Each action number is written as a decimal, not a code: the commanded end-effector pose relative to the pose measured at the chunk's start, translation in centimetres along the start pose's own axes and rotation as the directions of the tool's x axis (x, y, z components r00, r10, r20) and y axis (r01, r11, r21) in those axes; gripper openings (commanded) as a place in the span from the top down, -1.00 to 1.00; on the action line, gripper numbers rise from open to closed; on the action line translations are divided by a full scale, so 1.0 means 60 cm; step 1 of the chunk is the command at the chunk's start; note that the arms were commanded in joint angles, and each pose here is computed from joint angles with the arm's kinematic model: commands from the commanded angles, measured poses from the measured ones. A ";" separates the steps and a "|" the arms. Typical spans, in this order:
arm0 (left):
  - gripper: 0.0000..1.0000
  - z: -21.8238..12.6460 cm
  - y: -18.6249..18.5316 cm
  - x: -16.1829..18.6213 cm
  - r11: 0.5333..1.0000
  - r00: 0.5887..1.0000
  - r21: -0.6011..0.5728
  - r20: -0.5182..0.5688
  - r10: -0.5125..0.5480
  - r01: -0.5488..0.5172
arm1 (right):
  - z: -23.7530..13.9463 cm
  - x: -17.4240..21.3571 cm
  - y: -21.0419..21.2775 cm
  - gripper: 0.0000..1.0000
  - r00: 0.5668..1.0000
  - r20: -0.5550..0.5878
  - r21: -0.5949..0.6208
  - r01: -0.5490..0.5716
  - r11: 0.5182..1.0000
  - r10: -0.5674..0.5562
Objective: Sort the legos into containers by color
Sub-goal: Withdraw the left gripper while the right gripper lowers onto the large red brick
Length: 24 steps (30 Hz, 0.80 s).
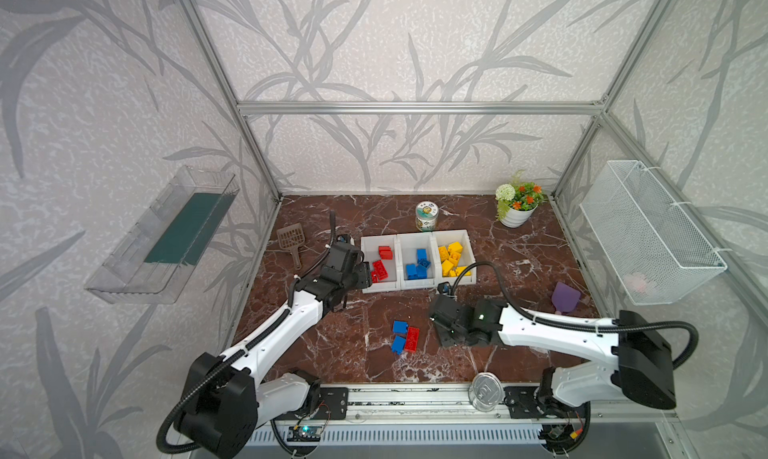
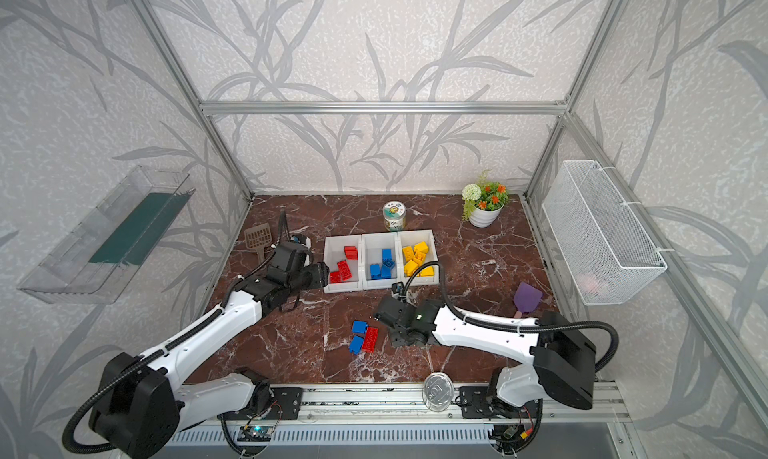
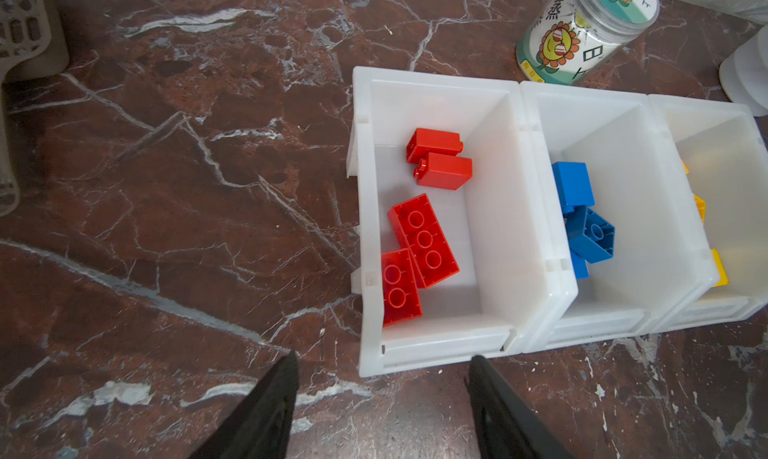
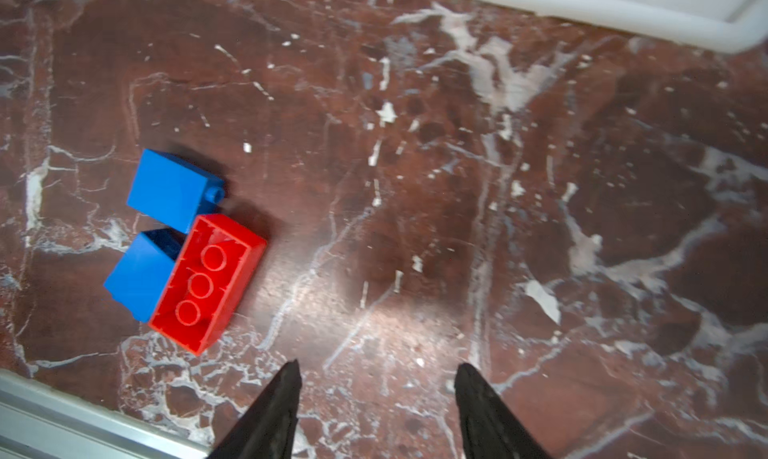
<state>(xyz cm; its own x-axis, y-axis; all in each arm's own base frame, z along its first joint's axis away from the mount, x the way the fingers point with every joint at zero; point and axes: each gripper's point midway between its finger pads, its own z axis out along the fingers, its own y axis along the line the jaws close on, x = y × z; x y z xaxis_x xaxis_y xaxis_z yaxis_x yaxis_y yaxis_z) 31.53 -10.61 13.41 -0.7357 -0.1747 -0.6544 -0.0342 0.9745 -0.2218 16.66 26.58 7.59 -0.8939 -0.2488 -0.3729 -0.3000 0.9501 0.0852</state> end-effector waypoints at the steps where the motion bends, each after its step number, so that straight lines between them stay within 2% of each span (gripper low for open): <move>1: -0.36 -0.008 0.019 0.006 0.999 0.999 -0.037 0.015 -0.033 0.034 | 0.006 -0.008 0.047 -0.22 0.997 -0.013 -0.030 0.071 0.997 -0.072; 15: -0.36 -0.008 0.023 0.019 0.998 0.999 -0.033 0.000 -0.045 0.045 | 0.057 -0.016 0.104 -0.26 0.978 -0.072 0.038 0.199 0.979 -0.196; 24: -0.36 -0.012 0.025 0.020 0.998 0.999 -0.035 -0.002 -0.043 0.043 | 0.077 -0.018 0.118 -0.26 0.973 -0.098 0.054 0.215 0.975 -0.209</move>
<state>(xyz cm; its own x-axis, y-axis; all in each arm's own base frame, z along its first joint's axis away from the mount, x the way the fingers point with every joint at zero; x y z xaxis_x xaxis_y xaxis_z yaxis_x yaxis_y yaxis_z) 30.72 -9.88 12.86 -0.7350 -0.2057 -0.6462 -0.0700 0.9708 -0.2295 17.05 34.44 4.20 -0.8477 -0.4414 -0.2943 -0.4564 0.8895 -0.0194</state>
